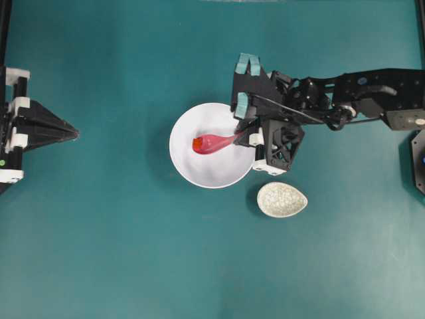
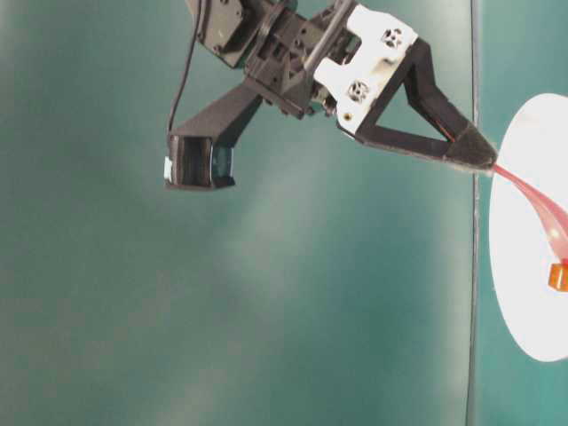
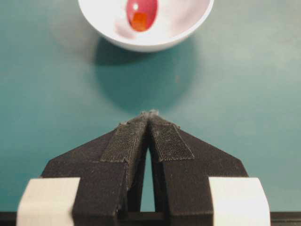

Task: Grip the spoon and scoop the red block from the bowl with right arm.
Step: 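Push the spoon under the red cube to scoop it, then raise the spoon holding the red cube above the bowl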

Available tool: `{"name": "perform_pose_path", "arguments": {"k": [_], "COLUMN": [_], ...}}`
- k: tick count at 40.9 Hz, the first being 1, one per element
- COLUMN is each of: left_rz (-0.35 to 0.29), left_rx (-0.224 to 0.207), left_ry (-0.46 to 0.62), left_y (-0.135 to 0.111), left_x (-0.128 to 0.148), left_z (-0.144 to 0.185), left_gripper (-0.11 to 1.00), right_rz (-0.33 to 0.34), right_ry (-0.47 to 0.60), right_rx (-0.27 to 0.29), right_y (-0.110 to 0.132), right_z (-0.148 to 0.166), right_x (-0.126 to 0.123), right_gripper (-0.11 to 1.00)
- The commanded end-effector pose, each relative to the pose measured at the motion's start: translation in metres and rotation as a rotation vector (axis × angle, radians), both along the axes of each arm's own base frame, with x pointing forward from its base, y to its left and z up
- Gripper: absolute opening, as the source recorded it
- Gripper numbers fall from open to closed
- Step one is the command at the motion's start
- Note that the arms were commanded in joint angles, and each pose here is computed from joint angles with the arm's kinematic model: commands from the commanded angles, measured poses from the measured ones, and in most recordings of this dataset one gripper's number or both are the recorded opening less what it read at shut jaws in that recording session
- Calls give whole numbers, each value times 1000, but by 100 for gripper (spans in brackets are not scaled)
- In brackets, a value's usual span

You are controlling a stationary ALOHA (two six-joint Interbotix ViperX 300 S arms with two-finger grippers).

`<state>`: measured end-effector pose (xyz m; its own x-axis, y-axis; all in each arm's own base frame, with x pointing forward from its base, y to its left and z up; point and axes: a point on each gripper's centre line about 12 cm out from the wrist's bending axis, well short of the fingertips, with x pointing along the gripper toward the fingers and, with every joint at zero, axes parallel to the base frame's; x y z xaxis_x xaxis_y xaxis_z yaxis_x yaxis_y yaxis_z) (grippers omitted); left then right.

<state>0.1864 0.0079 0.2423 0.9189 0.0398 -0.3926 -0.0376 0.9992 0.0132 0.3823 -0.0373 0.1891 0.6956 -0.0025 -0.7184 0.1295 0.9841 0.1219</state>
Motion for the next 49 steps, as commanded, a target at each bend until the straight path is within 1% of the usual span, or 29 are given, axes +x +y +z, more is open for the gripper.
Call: {"name": "perform_pose_path", "arguments": {"k": [1, 14, 24, 36, 43, 49], "left_rz": [2, 3, 4, 4, 4, 4], "left_rx": [4, 3, -1, -1, -1, -1], "left_ry": [-15, -9, -8, -8, -8, -8], "left_y": [1, 1, 1, 1, 1, 1], "left_x": [2, 2, 2, 2, 2, 2], "left_z": [5, 4, 4, 5, 4, 4], "left_gripper": [0, 0, 0, 0, 0, 0], "right_rz": [-4, -10, -16, -54, -49, -60], "right_ry": [-72, -145, -233, -308, -316, -329], "right_rx": [-11, -34, -58, -51, -52, -51], "right_y": [2, 7, 14, 19, 24, 24], "right_z": [17, 20, 22, 18, 13, 11], "right_x": [0, -12, -25, -38, -41, -43], "right_gripper": [24, 24, 24, 24, 24, 24]}}
